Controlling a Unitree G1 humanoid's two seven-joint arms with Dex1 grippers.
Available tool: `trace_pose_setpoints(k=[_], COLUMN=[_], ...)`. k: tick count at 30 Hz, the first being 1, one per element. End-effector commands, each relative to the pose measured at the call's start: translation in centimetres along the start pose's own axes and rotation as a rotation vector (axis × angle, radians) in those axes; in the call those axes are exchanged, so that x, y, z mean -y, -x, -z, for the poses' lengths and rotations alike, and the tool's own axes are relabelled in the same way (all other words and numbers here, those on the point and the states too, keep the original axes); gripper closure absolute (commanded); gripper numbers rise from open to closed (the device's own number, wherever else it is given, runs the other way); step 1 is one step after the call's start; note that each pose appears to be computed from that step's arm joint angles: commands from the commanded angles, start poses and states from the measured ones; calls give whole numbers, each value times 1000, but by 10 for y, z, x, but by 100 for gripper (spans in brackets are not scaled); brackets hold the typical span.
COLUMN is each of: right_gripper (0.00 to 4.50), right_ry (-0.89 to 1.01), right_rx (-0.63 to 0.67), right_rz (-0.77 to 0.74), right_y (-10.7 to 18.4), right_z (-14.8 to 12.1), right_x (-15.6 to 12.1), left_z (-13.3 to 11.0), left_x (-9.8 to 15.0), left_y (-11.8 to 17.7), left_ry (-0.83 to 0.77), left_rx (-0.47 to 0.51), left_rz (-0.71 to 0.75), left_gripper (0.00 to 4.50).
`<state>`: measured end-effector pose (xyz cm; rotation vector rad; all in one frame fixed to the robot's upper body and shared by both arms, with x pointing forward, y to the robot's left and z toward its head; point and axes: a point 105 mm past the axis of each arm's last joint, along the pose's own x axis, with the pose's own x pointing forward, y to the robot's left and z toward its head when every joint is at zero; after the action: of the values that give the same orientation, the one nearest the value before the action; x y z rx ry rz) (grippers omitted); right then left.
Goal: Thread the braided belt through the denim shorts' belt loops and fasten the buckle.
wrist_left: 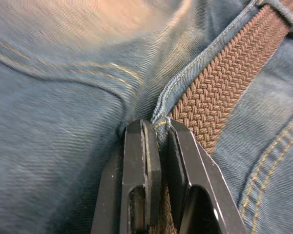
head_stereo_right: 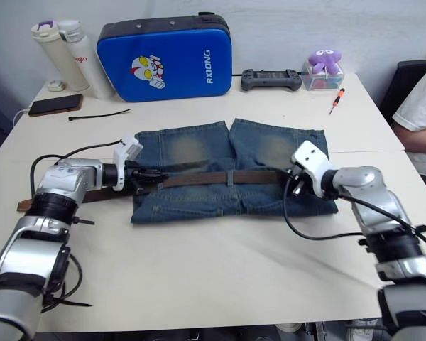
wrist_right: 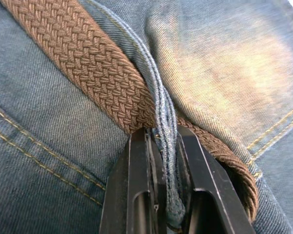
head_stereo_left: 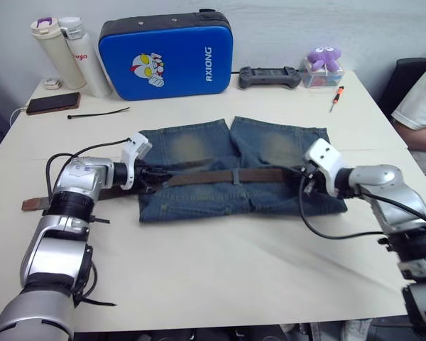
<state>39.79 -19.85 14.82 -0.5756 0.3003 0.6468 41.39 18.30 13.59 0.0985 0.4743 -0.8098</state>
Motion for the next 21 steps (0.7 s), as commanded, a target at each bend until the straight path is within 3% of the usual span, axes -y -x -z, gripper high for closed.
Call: trace_pose_setpoints(k=[1, 5, 8, 12, 15, 21], right_gripper=[450, 450, 450, 450, 450, 450], right_ry=[56, 86, 126, 258, 426, 606], right_rx=[-16, 83, 89, 240, 276, 398], right_rz=[144, 256, 197, 128, 78, 37], right_y=[-10, -15, -11, 25, 51, 89], right_z=[1, -24, -26, -49, -45, -33], right_x=[25, 46, 40, 30, 11, -33], left_z=[-21, -52, -62, -56, -40, -15], left_x=[-22, -29, -21, 13, 27, 64], left_y=[4, 7, 11, 35, 58, 74], left_ry=[-38, -82, -114, -264, -410, -569], left_rx=[79, 207, 249, 212, 145, 92], left_rz=[-161, -227, -150, 134, 212, 328], left_gripper=[446, 446, 446, 446, 446, 446])
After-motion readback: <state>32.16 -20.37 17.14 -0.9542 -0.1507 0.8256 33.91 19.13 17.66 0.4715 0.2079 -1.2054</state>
